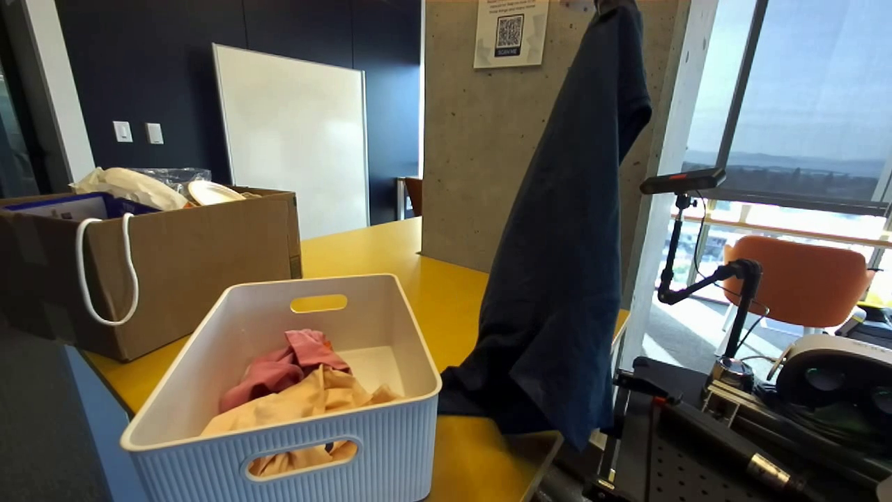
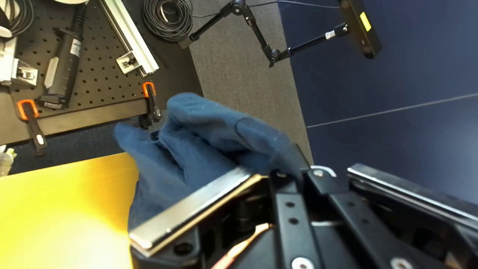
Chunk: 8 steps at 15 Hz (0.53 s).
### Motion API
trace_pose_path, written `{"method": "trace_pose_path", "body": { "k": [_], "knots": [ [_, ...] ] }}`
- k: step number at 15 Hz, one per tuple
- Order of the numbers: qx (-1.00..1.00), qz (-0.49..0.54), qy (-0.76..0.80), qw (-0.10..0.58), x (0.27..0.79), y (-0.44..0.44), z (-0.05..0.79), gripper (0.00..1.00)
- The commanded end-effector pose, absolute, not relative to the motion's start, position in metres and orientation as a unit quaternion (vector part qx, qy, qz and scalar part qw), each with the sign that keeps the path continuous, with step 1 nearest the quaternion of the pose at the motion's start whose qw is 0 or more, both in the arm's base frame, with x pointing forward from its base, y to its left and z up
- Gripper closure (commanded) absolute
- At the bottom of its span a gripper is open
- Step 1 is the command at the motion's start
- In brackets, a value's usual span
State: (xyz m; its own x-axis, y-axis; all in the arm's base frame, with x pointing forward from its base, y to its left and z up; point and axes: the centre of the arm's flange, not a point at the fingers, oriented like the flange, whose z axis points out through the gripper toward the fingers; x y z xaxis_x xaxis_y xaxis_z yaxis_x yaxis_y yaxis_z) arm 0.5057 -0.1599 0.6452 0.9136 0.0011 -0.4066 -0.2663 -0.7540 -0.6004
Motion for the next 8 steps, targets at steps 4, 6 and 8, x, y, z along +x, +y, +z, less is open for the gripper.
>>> {"method": "trace_pose_path", "body": {
  "k": [4, 6, 8],
  "knots": [
    [-0.904, 0.162, 0.244, 0.311, 0.547, -0.29, 0.508, 0.99],
    [-0.914, 0.138, 0.277, 0.264, 0.576, -0.3, 0.469, 0.99],
    [-0.919, 0.12, 0.305, 0.22, 0.6, -0.297, 0.445, 0.99]
  ]
}}
